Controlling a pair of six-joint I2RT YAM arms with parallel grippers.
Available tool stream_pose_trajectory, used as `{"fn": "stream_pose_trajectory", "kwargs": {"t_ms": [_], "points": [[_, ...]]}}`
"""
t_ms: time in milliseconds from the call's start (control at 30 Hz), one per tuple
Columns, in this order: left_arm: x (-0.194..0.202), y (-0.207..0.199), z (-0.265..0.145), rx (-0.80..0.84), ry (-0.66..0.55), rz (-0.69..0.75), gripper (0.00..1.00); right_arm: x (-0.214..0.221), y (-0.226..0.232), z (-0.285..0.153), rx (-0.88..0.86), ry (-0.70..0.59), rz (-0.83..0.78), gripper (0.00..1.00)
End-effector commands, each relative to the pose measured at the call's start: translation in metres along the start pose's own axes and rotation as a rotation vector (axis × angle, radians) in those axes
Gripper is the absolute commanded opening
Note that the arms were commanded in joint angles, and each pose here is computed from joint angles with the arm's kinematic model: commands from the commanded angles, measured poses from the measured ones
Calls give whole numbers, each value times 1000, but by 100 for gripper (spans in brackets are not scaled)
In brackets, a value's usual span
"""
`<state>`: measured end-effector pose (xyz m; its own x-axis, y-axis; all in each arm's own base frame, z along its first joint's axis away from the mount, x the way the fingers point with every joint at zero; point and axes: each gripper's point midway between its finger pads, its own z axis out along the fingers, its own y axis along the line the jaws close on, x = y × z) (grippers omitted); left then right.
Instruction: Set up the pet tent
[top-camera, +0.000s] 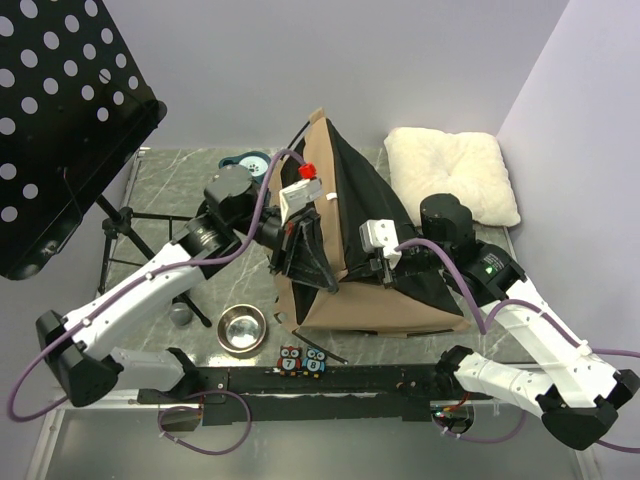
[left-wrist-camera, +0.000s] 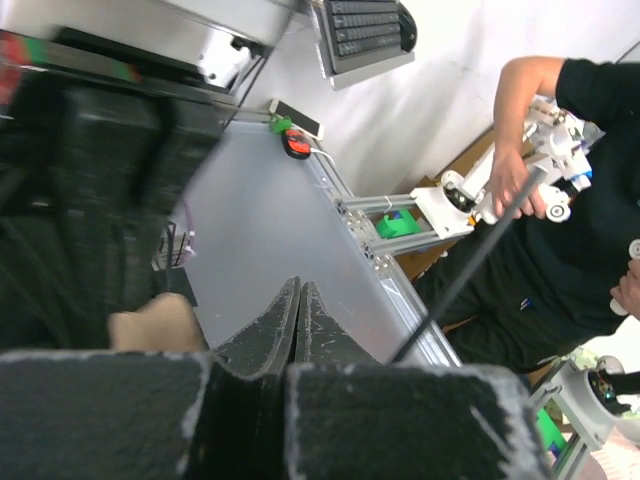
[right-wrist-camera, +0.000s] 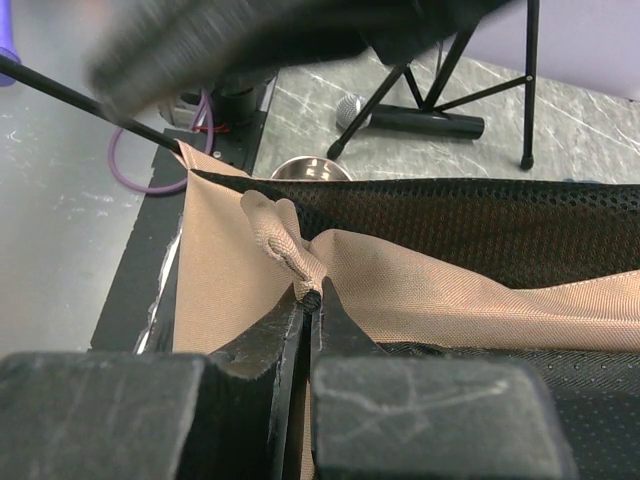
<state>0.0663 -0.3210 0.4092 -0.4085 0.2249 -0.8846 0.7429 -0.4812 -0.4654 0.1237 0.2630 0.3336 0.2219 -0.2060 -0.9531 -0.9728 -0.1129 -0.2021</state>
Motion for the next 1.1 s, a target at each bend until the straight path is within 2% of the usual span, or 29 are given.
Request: {"fn": "stream_pose_trajectory", "kwargs": {"t_ms": [0,1067], "points": [[-7,2,2,4,-9,-16,1,-22,-1,-3,-14,-57,-58,0],[27,47,6,-6,43,-100,1,-37,4,-6,-29,-104,-79,0]]}}
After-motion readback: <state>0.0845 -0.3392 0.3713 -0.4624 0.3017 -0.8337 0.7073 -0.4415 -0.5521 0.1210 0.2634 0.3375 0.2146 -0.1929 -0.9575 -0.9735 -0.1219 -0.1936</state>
